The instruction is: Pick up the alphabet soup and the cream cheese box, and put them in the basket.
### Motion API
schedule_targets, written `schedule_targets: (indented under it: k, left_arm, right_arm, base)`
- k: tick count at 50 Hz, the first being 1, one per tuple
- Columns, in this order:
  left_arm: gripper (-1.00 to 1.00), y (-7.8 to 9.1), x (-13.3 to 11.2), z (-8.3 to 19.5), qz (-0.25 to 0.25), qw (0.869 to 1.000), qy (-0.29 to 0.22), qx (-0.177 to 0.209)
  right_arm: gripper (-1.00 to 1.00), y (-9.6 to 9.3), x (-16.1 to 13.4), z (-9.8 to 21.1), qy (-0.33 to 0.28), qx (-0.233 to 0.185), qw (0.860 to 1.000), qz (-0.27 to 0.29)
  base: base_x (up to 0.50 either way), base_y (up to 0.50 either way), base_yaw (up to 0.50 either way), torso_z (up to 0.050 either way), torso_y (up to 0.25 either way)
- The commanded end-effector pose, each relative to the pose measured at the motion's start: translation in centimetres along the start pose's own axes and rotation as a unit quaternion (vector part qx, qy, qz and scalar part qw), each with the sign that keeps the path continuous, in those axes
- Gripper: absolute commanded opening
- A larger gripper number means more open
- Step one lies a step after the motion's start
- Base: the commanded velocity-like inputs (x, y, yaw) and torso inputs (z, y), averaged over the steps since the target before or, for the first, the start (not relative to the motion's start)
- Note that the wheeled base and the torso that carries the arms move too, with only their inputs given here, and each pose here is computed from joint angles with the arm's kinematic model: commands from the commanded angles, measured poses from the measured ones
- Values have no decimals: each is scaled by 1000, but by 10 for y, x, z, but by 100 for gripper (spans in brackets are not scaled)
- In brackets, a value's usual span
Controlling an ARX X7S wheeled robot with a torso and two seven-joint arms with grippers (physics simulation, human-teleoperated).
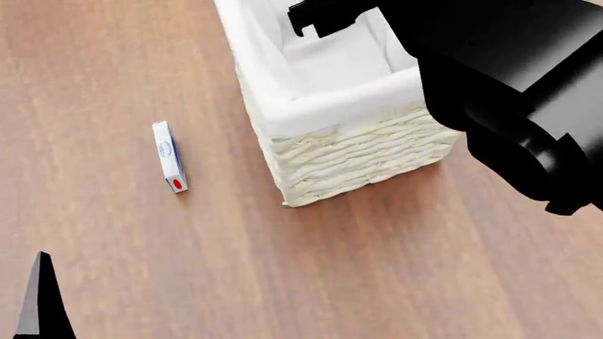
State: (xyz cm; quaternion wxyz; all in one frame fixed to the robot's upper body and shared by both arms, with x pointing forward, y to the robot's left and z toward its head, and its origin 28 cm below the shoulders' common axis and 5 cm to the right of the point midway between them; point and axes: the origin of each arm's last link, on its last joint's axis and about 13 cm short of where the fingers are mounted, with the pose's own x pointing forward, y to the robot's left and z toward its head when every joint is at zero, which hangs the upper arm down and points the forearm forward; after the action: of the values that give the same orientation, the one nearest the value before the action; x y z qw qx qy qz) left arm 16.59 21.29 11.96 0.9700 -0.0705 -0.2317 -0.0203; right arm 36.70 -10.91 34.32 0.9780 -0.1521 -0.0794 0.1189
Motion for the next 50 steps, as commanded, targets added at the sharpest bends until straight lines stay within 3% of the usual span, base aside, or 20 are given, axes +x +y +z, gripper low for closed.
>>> schedule_targets:
  k: [1,46,47,50]
  left_arm:
    - [100,1,0,1,3,1000,-3,3]
    - [100,1,0,0,6,1000,0,5]
    - [100,1,-1,0,5,1000,0,5]
    - [100,2,0,0,6,1000,-1,5]
  right_arm:
    - [-100,3,8,-5,-11,-27,1000,7]
    - [-100,10,11,-19,2,-39,999,23]
    - [100,9,11,-19,2,-39,999,22]
    - [100,8,11,-17,2,-38,999,20]
  base:
    - [0,0,0,0,10]
    - [0,0,0,0,1]
    - [0,0,0,0,0]
    - [0,0,0,0,0]
